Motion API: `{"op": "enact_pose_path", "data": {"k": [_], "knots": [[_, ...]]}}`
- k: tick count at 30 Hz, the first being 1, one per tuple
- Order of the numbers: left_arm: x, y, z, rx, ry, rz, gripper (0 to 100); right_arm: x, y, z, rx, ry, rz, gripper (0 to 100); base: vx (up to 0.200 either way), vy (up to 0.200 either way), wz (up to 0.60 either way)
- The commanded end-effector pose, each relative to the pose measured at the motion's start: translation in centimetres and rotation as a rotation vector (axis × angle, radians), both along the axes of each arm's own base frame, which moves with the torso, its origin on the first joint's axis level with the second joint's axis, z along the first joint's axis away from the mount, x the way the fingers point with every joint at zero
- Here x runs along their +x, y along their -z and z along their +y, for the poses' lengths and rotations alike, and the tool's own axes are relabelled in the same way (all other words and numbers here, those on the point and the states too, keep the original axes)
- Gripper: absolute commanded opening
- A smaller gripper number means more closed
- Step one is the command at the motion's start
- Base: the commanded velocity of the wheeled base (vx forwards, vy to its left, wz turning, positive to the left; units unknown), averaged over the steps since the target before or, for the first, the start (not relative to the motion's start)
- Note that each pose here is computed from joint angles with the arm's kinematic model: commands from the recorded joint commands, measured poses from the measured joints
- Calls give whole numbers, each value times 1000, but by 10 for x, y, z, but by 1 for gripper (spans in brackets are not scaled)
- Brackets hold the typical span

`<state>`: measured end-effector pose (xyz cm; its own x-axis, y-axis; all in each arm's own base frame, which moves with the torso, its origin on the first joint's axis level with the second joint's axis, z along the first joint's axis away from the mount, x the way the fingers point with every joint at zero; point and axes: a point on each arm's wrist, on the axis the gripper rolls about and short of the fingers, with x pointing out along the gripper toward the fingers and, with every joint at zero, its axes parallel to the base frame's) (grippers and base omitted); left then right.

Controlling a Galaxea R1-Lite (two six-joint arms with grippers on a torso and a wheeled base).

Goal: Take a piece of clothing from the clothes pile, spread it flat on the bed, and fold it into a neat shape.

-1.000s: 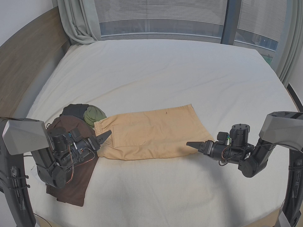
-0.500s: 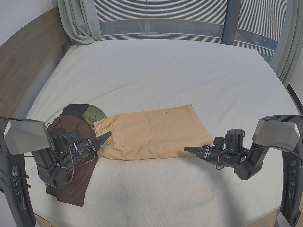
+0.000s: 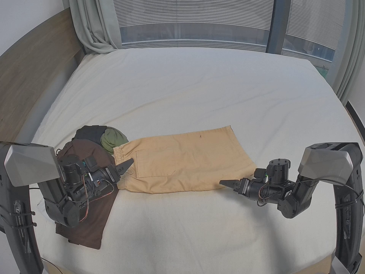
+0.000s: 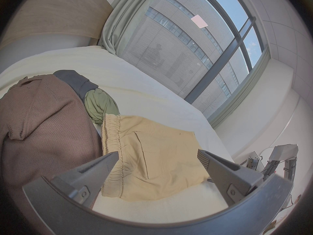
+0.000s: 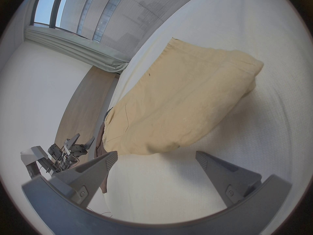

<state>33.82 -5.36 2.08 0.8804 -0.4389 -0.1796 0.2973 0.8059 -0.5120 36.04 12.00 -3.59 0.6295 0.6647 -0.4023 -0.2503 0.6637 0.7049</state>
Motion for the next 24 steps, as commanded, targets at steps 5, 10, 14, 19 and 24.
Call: {"op": "enact_pose_path", "data": {"k": [5, 10, 14, 19, 24], "knots": [[0, 0, 1, -1, -3, -1, 100, 5, 10, 3, -1, -3, 6, 100, 0, 0, 0], [1, 0, 1, -1, -3, -1, 100, 10, 16, 7, -10, 13, -1, 100, 0, 0, 0], [1, 0, 1, -1, -3, -1, 100, 11, 16, 9, -8, 10, -5, 100, 0, 0, 0], [1, 0, 1, -1, -3, -1, 100, 15, 18, 13, 2, 12, -9, 100, 0, 0, 0], [1, 1, 1, -1, -3, 0, 100, 28, 20, 22, 21, 40, -32, 100, 0, 0, 0]]}}
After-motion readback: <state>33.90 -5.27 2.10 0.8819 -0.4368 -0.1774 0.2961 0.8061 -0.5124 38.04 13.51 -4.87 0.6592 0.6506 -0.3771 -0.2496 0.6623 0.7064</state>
